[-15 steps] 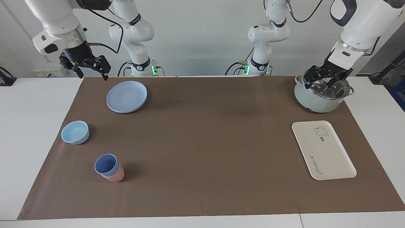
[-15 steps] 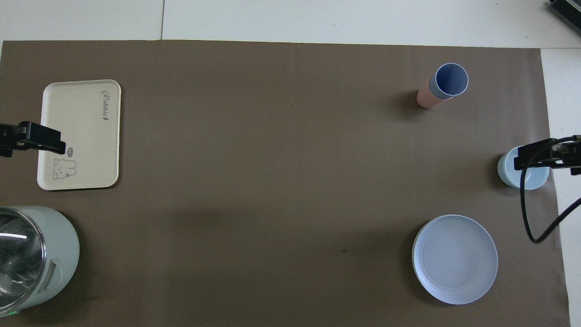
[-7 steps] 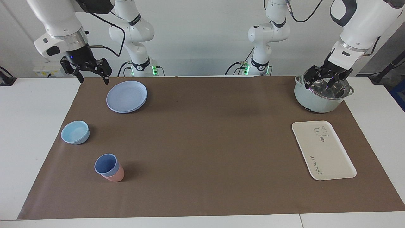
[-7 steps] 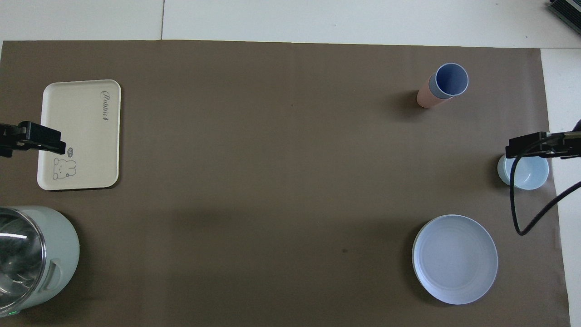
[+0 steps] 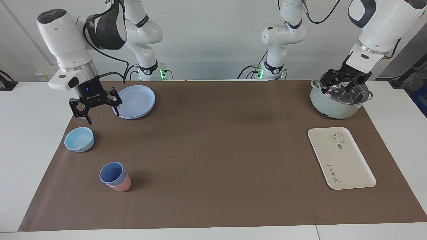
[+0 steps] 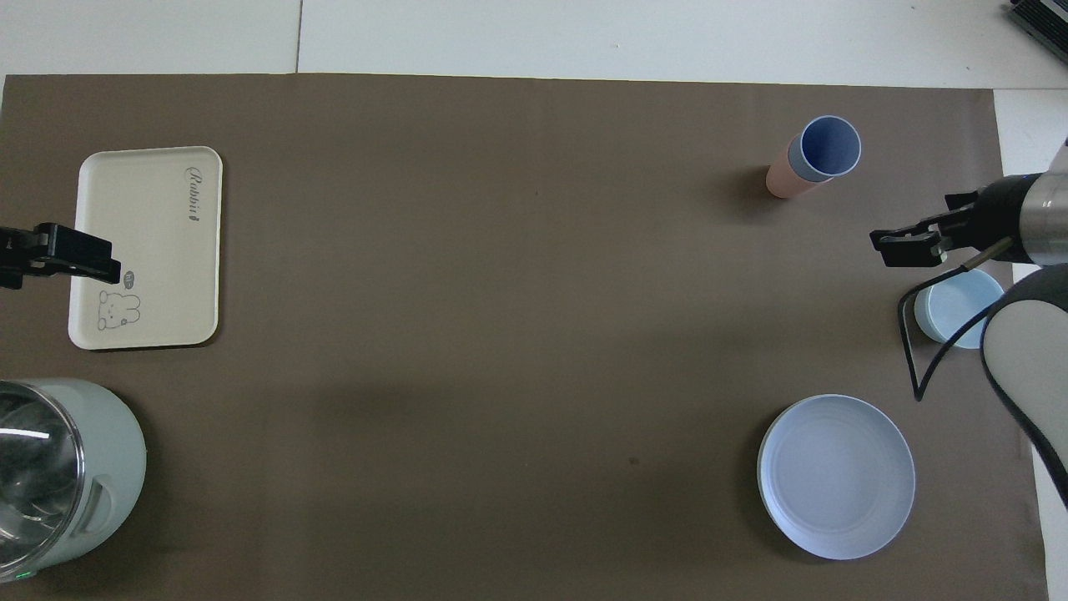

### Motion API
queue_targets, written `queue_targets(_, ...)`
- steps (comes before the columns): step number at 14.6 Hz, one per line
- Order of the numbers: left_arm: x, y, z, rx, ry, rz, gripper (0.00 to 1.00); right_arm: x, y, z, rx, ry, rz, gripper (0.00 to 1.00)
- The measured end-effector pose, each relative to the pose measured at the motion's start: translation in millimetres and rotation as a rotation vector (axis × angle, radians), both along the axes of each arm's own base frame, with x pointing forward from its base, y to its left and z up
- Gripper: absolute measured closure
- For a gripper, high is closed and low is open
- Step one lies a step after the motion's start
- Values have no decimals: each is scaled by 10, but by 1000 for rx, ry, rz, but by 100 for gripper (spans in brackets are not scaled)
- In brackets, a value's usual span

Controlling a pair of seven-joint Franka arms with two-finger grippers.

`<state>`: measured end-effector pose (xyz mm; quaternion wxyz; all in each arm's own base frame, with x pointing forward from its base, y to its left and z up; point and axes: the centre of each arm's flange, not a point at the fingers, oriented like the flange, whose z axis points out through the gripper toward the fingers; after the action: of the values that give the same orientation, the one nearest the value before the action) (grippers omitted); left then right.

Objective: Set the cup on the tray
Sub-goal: 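Raise the right gripper and move it toward the blue cup, then lower the right gripper onto the blue cup and close on it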

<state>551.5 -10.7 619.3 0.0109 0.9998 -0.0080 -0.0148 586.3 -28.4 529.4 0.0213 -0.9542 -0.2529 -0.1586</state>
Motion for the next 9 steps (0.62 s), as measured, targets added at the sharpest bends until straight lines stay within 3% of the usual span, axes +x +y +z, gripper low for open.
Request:
queue_targets(4,0,0,0,0,0,0,0,205,-571,-615,120,-86,193,0)
queue_targets(9,0,0,0,0,0,0,0,253,-1071,-1225,270,-193,268,0)
